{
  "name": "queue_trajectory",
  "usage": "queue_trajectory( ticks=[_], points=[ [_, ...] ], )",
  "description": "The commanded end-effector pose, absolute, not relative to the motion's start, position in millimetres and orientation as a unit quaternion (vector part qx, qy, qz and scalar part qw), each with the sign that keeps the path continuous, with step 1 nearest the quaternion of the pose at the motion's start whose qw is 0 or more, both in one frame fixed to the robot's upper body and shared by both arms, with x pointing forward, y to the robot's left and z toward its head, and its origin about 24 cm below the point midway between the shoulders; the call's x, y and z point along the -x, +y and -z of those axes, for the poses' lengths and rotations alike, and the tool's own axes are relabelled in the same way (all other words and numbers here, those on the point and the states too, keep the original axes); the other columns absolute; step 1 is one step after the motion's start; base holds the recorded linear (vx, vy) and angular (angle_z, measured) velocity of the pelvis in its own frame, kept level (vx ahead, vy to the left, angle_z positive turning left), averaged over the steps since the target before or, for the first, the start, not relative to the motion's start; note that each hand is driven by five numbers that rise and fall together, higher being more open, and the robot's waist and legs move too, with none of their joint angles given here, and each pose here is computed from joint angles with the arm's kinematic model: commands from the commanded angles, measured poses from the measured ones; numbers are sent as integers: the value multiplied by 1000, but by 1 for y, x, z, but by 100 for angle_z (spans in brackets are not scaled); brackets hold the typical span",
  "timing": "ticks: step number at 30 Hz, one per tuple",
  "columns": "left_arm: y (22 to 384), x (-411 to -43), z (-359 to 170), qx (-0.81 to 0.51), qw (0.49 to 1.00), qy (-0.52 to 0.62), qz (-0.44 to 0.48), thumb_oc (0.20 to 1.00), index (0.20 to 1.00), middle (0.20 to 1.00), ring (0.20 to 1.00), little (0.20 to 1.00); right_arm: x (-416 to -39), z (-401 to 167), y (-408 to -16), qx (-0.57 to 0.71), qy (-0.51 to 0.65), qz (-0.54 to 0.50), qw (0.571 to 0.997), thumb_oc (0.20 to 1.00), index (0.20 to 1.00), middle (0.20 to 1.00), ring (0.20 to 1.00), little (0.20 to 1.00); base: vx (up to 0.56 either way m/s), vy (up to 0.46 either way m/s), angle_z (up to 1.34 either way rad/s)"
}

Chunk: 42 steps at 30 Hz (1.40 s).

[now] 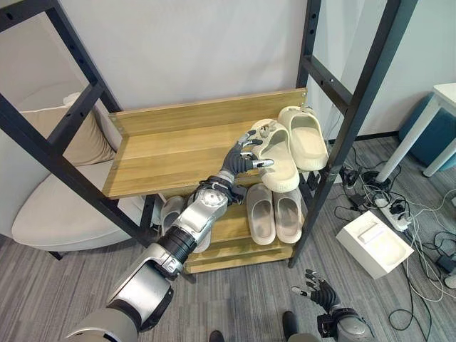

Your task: Arrange the slippers neatly on the shoe rack.

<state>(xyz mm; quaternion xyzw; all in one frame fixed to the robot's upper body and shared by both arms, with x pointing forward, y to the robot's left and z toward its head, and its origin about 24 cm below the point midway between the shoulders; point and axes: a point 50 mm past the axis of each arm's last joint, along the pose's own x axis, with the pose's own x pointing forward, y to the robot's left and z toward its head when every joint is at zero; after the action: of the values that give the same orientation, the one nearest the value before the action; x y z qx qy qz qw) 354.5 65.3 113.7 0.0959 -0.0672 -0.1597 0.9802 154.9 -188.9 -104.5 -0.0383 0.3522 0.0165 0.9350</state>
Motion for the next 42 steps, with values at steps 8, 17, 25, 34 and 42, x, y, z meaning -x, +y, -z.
queue_trajectory(
  ticks=[8,17,25,34,42],
  points=[
    [9,-363,-155,-226,939,-152,209,1000,1000,1000,1000,1000,-178,87,-187,32,286,-17,957,1000,1000,1000,1000,1000,5,-1,1],
    [33,-382,-178,-371,898,-224,74,1000,1000,1000,1000,1000,-180,81,-186,31,260,-15,965,1000,1000,1000,1000,1000,0,0,0],
    [45,-386,-169,-414,883,-222,18,1000,1000,1000,1000,1000,-179,78,-188,40,246,-10,968,1000,1000,1000,1000,1000,4,-4,-3],
    [62,-394,-167,-467,858,-214,-15,1000,1000,1000,1000,1000,-175,77,-196,50,243,-2,969,1000,1000,1000,1000,1000,-3,-14,-5],
    [94,-409,-209,-517,817,-239,-91,1000,1000,1000,1000,1000,-177,71,-198,52,226,-5,973,1000,1000,1000,1000,1000,-30,-20,-11]
  ],
)
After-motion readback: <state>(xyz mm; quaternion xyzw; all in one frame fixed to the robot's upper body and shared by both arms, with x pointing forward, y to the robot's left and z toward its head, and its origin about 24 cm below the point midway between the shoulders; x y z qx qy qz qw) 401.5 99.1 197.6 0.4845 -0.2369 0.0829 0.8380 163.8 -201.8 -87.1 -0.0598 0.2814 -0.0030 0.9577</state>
